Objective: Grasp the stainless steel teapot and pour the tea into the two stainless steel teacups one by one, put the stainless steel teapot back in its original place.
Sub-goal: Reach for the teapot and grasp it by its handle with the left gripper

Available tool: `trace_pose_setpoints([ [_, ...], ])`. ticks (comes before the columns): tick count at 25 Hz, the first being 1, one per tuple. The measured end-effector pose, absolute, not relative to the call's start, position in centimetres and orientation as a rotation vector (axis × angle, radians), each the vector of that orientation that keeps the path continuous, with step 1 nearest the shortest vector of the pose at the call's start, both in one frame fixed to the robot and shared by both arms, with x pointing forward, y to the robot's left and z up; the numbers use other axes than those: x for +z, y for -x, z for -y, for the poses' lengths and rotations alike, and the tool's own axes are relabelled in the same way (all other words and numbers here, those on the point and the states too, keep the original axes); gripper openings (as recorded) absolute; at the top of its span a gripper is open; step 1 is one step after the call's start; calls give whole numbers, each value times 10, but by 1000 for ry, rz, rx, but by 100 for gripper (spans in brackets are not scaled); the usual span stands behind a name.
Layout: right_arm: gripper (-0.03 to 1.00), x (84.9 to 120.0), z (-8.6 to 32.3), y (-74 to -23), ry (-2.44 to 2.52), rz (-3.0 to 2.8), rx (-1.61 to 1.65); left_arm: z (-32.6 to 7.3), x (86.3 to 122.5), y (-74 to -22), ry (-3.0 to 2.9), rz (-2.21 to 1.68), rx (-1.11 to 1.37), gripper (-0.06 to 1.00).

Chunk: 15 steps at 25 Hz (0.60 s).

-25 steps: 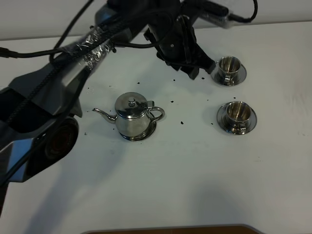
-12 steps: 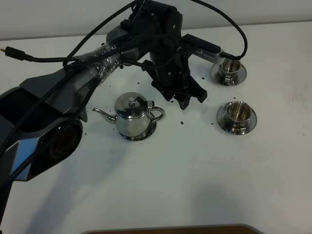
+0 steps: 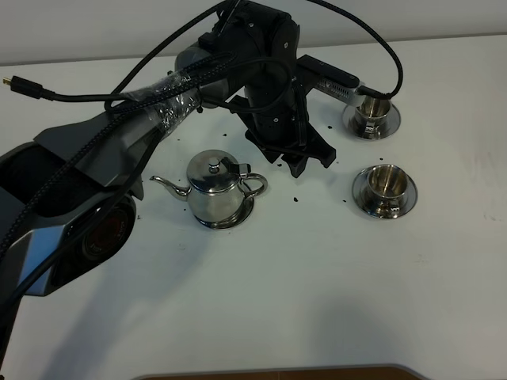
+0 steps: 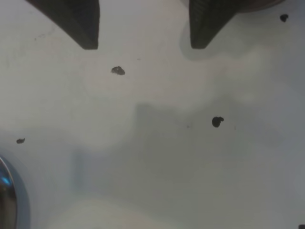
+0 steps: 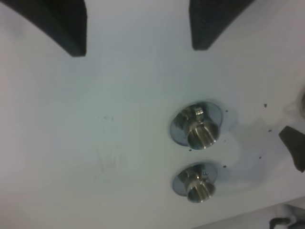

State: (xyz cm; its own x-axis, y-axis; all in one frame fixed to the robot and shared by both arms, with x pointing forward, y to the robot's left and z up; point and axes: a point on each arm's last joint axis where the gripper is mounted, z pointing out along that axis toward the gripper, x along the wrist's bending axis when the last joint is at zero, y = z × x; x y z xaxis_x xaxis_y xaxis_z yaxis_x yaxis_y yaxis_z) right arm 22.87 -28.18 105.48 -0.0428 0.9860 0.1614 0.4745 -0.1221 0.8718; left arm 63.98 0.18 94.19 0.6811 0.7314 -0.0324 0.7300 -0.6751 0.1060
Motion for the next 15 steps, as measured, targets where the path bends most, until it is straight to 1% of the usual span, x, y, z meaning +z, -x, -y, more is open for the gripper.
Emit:
trace_pose_setpoints([
  [8, 48, 1055, 282, -229, -1639, -1560, 1107, -3, 934, -637, -2827, -1218, 55, 48],
  [15, 48, 1055, 282, -229, -1638, -1561, 1106, -8, 919, -631, -2875, -1237, 11, 48],
])
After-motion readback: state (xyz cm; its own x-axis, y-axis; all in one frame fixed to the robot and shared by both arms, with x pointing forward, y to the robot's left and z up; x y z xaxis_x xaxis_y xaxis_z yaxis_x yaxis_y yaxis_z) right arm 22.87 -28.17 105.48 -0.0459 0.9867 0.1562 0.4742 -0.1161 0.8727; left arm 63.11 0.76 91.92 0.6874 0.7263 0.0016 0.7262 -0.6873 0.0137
